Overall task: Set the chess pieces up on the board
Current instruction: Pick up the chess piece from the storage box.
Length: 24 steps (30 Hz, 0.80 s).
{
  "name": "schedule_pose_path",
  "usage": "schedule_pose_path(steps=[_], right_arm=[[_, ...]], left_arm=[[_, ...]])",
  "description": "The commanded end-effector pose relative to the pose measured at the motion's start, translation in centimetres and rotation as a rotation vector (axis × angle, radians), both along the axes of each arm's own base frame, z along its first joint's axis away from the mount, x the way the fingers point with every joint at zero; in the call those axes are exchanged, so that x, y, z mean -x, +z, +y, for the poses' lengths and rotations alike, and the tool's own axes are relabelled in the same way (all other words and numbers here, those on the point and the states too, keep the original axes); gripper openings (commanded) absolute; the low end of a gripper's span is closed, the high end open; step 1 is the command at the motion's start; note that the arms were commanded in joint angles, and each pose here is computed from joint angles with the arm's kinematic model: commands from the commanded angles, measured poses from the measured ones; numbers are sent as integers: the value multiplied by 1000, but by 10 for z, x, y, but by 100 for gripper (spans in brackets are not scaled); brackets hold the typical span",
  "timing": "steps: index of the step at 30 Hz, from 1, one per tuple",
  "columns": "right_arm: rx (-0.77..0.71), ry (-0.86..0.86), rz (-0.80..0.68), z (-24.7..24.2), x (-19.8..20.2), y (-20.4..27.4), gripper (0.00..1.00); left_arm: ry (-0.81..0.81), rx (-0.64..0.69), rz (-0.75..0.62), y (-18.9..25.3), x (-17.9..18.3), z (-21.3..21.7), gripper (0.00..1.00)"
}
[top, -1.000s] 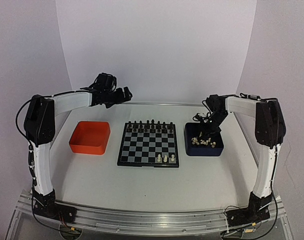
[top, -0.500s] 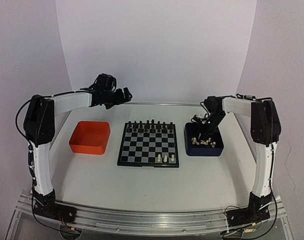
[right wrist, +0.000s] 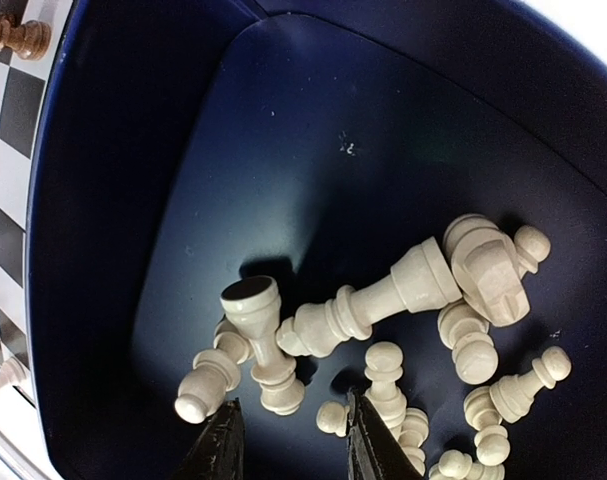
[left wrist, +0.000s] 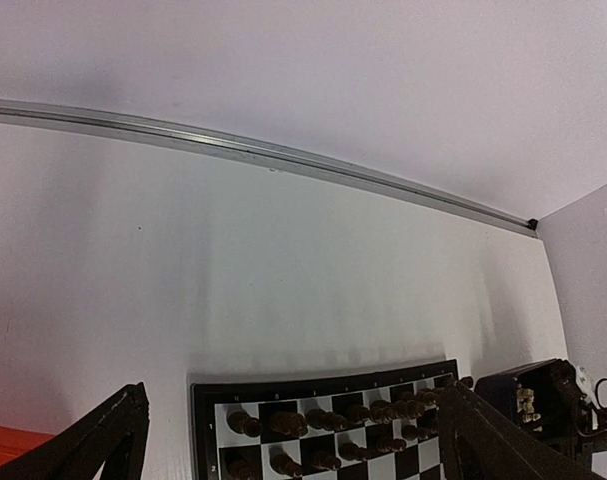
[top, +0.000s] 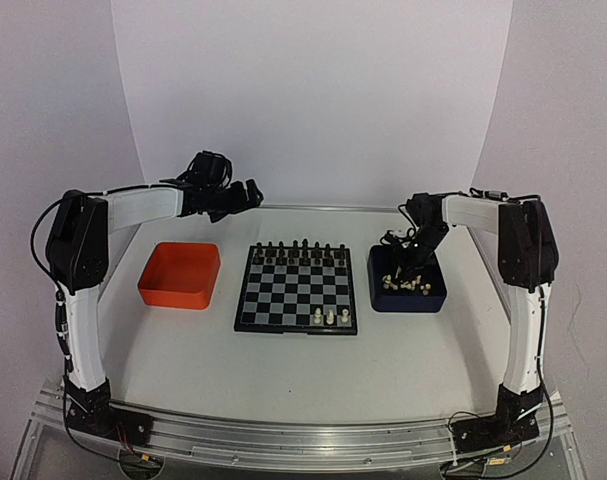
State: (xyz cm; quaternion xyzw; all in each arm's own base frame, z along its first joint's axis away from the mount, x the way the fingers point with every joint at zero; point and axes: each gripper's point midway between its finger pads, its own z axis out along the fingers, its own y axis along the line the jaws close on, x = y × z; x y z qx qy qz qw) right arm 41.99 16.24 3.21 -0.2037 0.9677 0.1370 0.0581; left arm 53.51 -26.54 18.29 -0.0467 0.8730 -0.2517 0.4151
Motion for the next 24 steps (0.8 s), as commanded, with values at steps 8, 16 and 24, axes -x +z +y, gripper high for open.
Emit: schedule_pose_path(steps=[8, 16, 24], right_arm=[[7, 49, -11, 12, -3, -9, 31], [29, 41, -6, 8, -1, -13, 28], [42, 41, -9, 7, 0, -16, 26]], left_arm=[[1, 48, -72, 36, 4, 4, 100], [-1, 41, -69, 33, 4, 4, 100], [2, 36, -62, 31, 5, 5, 100]])
